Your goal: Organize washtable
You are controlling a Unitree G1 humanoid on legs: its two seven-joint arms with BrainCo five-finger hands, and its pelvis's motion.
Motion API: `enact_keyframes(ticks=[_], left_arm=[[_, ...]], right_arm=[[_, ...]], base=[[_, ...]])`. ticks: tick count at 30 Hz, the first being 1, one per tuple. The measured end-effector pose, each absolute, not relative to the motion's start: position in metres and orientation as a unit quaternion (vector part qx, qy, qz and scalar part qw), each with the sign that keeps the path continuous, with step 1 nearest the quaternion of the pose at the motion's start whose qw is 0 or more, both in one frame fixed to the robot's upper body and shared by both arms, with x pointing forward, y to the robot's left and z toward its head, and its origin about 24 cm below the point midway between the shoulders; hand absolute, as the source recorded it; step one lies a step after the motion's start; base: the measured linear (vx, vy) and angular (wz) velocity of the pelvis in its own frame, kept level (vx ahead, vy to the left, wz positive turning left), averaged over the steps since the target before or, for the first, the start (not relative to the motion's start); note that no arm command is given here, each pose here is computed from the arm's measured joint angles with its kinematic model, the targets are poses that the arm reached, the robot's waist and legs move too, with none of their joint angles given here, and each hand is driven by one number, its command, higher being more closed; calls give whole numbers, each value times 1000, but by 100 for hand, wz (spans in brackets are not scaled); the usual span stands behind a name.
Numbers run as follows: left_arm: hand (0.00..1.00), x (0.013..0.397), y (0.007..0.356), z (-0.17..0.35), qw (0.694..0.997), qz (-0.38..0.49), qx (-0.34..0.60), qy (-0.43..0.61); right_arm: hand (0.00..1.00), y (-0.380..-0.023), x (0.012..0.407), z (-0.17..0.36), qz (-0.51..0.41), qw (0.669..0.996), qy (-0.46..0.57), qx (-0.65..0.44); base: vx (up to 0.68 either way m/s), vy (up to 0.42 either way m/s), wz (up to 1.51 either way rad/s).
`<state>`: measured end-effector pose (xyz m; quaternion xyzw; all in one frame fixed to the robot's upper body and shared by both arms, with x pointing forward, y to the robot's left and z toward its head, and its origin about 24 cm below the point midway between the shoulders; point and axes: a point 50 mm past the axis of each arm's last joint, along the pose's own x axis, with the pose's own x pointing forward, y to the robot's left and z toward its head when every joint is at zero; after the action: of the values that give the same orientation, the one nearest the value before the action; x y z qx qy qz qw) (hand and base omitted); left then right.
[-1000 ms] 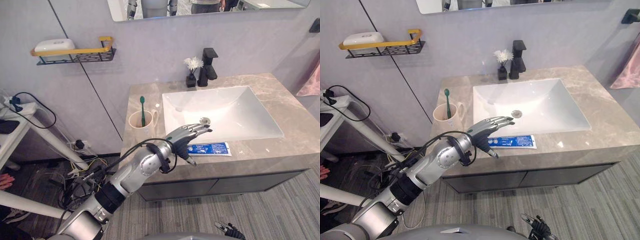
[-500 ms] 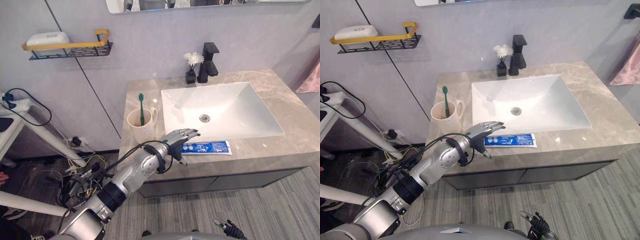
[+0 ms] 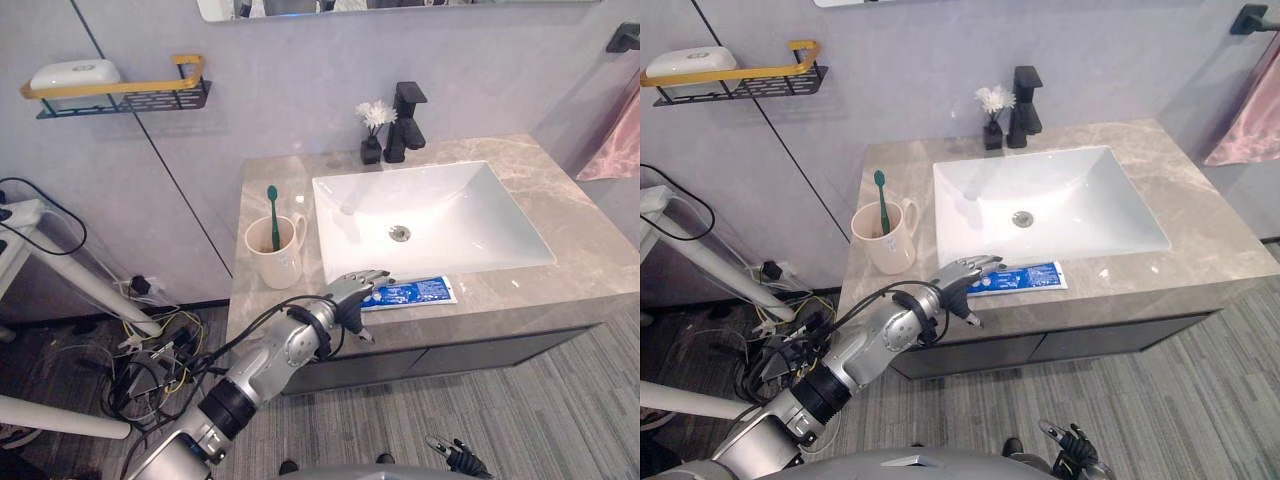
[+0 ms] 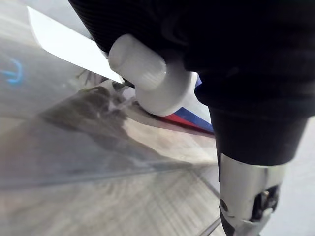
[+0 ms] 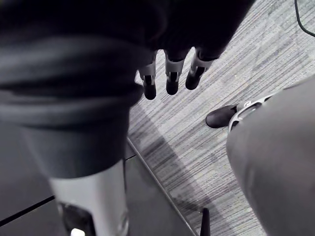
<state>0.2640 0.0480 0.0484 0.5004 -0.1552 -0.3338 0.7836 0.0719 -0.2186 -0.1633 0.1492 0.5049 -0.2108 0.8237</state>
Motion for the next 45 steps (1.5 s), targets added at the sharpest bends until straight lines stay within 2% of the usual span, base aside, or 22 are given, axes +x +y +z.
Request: enact_keyframes(ticks=[15, 25, 45], left_arm=[[0, 265, 51, 50, 785, -326, 502, -158], [0, 271, 59, 75, 804, -278, 491, -189], [0, 265, 53, 86, 810, -291, 465, -207]], right_arm=[[0, -218, 73, -163, -209, 824, 505, 149], [0, -217, 74, -163, -203, 826, 505, 147], [0, -216, 74, -163, -200, 827, 505, 146]], base=[[0, 0, 0], [0, 0, 0], [0, 0, 0]])
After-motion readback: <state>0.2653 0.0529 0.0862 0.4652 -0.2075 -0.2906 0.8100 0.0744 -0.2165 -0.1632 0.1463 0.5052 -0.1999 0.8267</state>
